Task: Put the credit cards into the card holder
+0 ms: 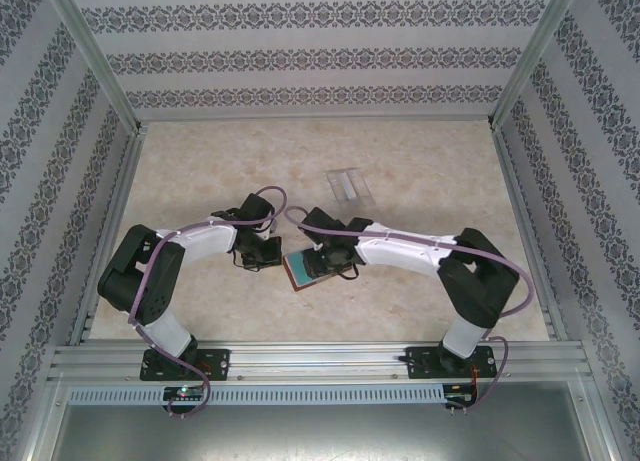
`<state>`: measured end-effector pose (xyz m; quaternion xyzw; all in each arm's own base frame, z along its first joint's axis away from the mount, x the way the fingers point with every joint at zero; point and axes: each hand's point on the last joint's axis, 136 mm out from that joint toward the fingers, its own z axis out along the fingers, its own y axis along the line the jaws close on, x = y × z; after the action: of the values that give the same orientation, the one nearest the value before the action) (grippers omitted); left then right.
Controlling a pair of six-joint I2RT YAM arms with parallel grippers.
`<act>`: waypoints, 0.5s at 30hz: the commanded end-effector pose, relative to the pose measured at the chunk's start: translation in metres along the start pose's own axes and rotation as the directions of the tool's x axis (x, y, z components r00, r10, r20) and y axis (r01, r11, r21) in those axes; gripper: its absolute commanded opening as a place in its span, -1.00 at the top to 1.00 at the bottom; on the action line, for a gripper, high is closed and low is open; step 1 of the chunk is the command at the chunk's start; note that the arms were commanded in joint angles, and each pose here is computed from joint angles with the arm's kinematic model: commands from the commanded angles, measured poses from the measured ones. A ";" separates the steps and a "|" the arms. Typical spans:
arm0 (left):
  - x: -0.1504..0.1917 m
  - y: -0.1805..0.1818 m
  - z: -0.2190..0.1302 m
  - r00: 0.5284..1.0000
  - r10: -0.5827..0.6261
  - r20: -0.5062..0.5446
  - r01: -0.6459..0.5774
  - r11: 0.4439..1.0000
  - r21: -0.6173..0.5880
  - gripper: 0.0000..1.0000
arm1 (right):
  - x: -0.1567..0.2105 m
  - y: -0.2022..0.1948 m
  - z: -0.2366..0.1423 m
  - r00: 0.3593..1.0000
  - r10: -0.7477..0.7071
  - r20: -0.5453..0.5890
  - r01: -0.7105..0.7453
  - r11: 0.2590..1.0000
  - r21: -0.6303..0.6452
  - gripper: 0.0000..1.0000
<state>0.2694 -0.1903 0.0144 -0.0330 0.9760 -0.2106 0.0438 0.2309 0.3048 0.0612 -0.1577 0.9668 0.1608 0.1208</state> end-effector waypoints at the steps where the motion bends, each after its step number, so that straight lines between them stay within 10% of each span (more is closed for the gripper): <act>1: 0.004 -0.014 0.021 0.997 0.075 0.006 -0.075 0.996 0.047 0.92 | -0.011 -0.011 -0.022 0.998 0.028 0.063 -0.028 1.000 -0.004 0.34; 15: 0.006 -0.020 0.017 0.998 0.067 0.016 -0.068 0.994 0.091 0.81 | 0.005 -0.059 0.011 0.990 0.135 -0.031 -0.135 0.991 0.002 -0.02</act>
<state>0.2692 -0.1921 0.0145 -0.0280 0.9740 -0.2174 0.0569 0.2516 0.2533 0.0428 -0.1013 0.9775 0.1478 0.1111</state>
